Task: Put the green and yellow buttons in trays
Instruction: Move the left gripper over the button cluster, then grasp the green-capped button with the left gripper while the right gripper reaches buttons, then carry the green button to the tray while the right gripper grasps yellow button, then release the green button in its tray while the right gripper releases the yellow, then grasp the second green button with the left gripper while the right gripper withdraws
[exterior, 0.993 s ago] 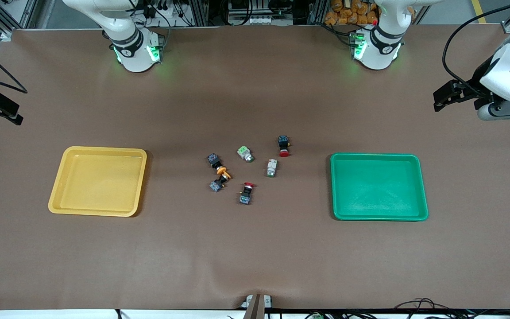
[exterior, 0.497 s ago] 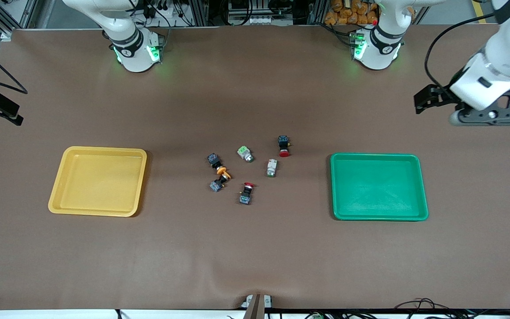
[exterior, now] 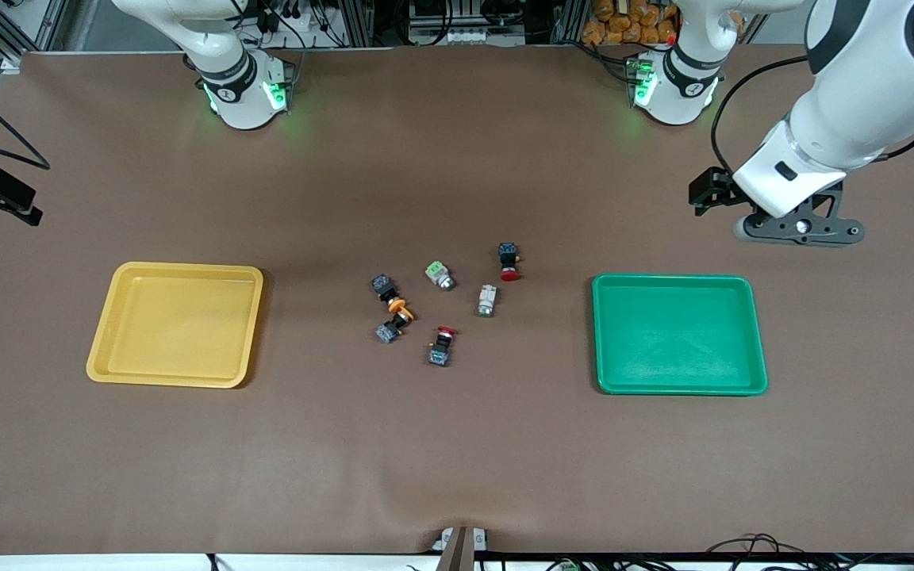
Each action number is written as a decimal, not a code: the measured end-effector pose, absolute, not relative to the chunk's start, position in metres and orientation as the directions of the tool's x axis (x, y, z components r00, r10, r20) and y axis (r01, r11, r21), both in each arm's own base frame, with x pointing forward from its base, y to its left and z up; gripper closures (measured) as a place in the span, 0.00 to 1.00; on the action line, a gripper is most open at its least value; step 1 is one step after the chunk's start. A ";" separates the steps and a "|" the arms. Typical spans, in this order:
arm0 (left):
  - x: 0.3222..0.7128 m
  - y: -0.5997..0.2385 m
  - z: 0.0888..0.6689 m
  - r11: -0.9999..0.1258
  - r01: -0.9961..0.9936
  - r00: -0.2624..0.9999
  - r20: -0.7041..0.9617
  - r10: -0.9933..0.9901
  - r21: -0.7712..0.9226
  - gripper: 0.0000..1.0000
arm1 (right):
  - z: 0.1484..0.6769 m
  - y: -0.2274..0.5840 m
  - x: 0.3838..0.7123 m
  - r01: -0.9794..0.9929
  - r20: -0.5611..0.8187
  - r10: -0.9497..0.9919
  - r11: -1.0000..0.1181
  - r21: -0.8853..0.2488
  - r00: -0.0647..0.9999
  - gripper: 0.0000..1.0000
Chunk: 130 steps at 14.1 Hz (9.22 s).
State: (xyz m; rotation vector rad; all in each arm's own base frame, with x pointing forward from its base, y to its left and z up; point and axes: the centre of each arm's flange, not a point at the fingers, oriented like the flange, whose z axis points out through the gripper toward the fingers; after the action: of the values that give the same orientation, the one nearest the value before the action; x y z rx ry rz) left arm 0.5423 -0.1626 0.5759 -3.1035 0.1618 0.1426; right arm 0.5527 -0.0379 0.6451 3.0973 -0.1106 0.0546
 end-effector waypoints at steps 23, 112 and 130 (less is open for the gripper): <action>0.515 -0.457 0.295 -0.976 -0.213 0.970 -0.107 -0.216 0.042 0.00 | 0.515 -0.030 0.611 -0.034 -0.164 -0.045 -0.997 0.070 0.985 0.00; 0.485 -0.526 0.251 -0.835 0.549 0.833 -0.103 0.543 0.044 0.00 | 0.195 -0.121 0.671 -0.194 -0.294 -0.201 -0.980 0.054 0.934 0.33; 0.451 -0.563 0.179 -0.776 0.629 0.776 -0.091 0.624 0.043 0.36 | 0.233 0.063 0.669 -0.431 -0.360 -0.454 -0.890 0.149 0.815 0.00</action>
State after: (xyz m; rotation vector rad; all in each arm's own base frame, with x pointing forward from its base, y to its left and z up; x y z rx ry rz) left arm 0.4513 -0.5627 0.1790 -3.0276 -1.0687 0.1147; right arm 0.6693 0.0632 0.2329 2.9351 -0.7166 -0.6052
